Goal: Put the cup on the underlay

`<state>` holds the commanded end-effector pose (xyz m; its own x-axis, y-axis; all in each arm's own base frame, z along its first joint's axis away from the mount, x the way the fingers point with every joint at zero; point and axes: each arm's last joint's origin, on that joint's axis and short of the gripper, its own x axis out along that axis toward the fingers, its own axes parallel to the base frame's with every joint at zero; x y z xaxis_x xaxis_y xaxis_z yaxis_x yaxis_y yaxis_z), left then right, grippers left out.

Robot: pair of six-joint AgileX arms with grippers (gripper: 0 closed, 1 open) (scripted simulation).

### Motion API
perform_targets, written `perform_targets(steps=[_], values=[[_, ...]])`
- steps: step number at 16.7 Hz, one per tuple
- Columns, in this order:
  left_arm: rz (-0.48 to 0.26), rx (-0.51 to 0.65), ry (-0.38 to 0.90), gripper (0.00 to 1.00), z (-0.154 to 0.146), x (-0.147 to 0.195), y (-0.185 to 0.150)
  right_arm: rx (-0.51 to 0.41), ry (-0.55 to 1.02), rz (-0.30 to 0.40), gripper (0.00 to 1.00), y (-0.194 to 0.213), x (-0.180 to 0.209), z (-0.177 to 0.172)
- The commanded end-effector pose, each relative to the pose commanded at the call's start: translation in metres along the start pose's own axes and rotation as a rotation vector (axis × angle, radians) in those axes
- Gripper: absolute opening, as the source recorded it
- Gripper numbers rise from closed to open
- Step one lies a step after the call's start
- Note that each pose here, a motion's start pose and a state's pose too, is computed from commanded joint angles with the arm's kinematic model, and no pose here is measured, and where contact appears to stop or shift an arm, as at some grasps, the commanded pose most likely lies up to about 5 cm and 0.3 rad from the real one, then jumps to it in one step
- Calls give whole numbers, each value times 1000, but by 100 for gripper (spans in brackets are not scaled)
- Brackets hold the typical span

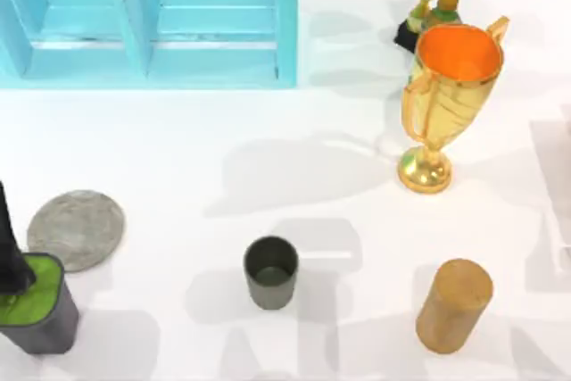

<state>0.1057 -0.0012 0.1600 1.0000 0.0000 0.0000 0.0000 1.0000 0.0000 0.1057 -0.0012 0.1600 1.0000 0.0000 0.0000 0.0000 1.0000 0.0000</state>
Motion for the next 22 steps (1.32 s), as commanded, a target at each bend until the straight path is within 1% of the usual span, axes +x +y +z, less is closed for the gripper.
perform_targets(steps=[3,5,7,10,13,17,19,22], values=[[-7,4,7,100,2,0,-1,0,0,0,100,0,0,0],[-38,28,41,100,11,0,-4,0,0,0,100,0,0,0],[-88,70,101,100,26,2,-9,0,0,0,100,0,0,0],[-193,167,231,100,56,11,-20,0,0,0,100,0,0,0],[-331,303,396,100,87,30,-38,0,0,0,100,0,0,0],[-561,533,638,100,116,67,-79,0,0,0,100,0,0,0],[-686,660,757,100,122,86,-108,0,0,0,100,0,0,0],[-871,850,918,100,119,110,-155,0,0,0,100,0,0,0]])
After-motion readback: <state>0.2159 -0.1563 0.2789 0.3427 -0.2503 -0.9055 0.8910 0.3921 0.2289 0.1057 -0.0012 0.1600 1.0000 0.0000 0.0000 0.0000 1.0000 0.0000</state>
